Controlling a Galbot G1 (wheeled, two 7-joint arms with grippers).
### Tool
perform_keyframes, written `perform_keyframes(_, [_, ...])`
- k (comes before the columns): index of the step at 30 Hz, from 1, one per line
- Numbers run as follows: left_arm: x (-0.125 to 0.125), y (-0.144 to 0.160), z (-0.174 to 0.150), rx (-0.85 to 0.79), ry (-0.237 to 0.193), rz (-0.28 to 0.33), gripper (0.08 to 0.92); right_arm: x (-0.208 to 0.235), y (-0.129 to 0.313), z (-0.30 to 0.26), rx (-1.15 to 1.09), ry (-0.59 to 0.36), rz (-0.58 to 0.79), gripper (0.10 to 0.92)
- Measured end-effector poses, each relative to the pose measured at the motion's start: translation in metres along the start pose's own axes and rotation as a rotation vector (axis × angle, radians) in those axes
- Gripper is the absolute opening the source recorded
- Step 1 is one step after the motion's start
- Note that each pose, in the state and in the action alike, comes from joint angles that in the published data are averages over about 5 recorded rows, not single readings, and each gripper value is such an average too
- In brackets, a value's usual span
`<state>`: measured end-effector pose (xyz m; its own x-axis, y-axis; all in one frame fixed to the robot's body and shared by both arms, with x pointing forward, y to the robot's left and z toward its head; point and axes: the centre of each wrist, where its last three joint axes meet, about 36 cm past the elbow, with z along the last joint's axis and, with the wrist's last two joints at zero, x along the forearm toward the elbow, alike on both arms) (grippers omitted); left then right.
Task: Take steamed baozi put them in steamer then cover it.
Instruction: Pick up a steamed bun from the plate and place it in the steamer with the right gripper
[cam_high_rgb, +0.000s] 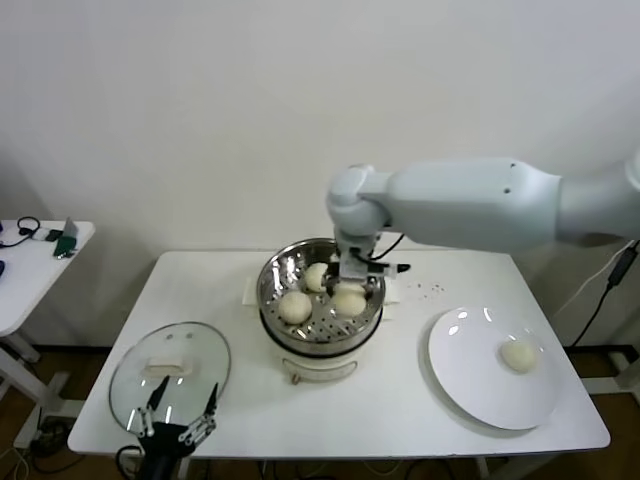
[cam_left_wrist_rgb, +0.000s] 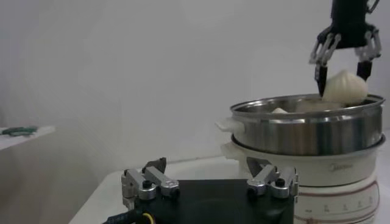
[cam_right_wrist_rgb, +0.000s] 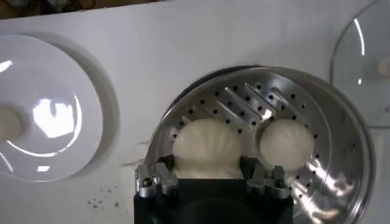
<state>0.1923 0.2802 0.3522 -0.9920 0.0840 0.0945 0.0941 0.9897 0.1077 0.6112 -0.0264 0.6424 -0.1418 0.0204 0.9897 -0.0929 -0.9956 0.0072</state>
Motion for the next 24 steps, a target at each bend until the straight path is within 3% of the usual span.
perform_keyframes(14, [-0.002, 0.0, 0.004, 0.003, 0.013, -0.003, 0.823, -0.036, -0.03, -0.002, 0.049, -0.054, -0.03, 0.708])
perform_keyframes(24, [-0.003, 0.0, 0.005, 0.005, 0.014, -0.007, 0.823, -0.041, -0.033, 0.0, 0.061, -0.068, -0.035, 0.821])
